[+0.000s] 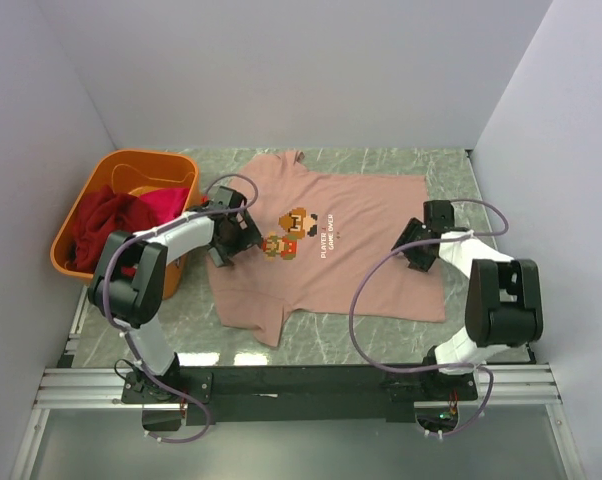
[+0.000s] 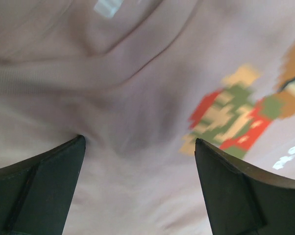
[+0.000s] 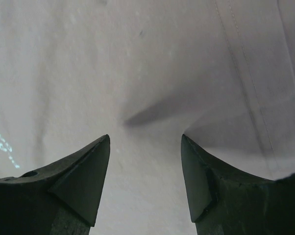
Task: Fold and stack the t-shirts
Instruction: Flatten the tshirt out
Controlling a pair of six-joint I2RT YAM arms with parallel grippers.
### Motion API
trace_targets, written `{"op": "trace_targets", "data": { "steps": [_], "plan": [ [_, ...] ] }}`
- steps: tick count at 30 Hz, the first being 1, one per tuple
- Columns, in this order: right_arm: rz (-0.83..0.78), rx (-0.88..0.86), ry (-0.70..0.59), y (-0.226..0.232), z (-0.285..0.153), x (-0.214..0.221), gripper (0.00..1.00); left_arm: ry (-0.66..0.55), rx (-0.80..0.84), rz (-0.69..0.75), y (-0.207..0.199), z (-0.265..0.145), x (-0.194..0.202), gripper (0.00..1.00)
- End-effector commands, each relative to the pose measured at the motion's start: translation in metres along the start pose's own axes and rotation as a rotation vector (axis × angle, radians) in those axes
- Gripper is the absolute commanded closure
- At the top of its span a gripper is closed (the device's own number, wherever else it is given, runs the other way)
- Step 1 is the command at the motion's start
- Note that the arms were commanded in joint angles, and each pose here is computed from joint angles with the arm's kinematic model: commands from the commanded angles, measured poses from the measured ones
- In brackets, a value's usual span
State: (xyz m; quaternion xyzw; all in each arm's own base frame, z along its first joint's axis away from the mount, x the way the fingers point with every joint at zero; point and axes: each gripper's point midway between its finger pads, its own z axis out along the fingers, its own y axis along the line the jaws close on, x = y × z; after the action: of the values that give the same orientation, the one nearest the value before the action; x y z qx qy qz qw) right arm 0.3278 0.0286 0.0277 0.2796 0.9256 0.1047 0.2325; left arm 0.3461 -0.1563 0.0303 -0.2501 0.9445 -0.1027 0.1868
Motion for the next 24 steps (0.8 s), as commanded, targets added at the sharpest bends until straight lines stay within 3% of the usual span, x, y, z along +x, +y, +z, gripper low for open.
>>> {"op": "trace_targets", "data": {
  "steps": [1,13,24],
  "plan": [
    [0.015,-0.016,-0.061,0.016,0.006,-0.026,0.33,-0.045,0.075,0.018,-0.02,0.013,-0.023,0.01],
    [-0.001,0.065,-0.035,0.019,0.041,-0.056,0.3,-0.031,0.073,0.02,-0.034,0.053,-0.056,0.01],
    [0.014,0.052,-0.024,0.037,0.075,-0.103,0.3,-0.096,0.097,0.032,-0.067,0.073,-0.123,0.01]
  ]
}}
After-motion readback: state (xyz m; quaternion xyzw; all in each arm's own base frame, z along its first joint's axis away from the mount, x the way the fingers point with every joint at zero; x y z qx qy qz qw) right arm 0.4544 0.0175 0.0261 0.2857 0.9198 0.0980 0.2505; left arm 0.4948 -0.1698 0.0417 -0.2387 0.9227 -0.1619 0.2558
